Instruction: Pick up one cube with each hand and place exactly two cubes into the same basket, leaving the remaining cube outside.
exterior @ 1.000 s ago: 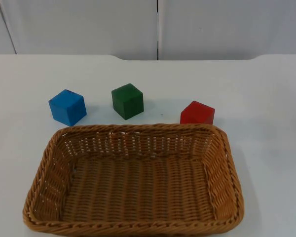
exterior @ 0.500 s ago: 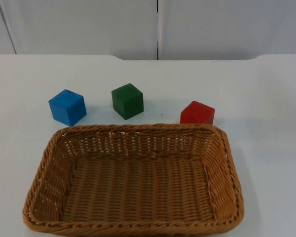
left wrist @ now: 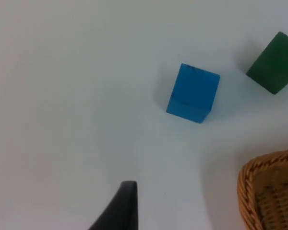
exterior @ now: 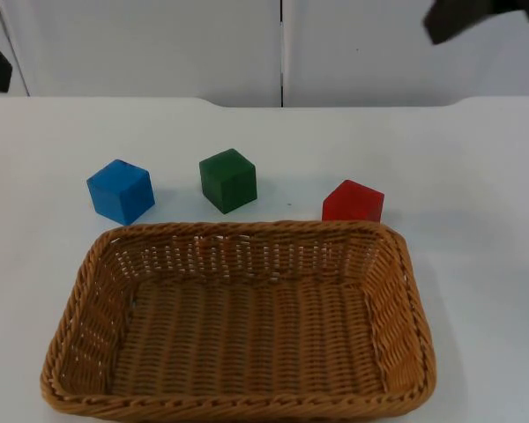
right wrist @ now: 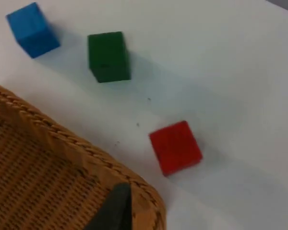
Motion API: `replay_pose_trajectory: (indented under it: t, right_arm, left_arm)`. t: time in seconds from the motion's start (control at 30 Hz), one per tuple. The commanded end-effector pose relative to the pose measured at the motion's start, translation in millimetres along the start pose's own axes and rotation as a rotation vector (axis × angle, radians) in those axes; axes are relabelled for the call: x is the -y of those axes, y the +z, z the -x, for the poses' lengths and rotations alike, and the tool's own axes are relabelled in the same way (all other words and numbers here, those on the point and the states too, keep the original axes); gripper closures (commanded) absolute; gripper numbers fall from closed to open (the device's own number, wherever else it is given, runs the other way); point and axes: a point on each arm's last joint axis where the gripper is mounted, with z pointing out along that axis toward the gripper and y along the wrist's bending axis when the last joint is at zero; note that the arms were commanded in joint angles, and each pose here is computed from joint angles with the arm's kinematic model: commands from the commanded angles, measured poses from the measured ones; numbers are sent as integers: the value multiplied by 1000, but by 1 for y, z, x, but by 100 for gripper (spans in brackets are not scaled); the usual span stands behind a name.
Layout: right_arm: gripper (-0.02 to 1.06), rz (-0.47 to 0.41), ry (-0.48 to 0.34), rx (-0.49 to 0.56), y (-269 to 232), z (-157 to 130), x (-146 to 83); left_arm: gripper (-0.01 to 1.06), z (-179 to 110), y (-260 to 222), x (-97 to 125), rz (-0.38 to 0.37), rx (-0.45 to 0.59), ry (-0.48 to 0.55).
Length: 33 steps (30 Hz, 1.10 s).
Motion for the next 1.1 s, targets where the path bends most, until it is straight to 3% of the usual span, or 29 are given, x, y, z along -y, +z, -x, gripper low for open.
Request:
replay_pose_trajectory:
  t: [0.0, 0.43, 1.07]
  right_arm:
    - [-1, 17, -53, 4, 11, 10, -13]
    - [-1, 94, -178, 5, 83, 33, -63]
    - [-1, 84, -188, 106, 165, 46, -78]
  left_arm:
    - [0, 10, 5, -2, -9, 10, -10]
    - [0, 48, 43, -10, -67, -2, 36]
    - [0, 59, 123, -25, -121, -72, 80]
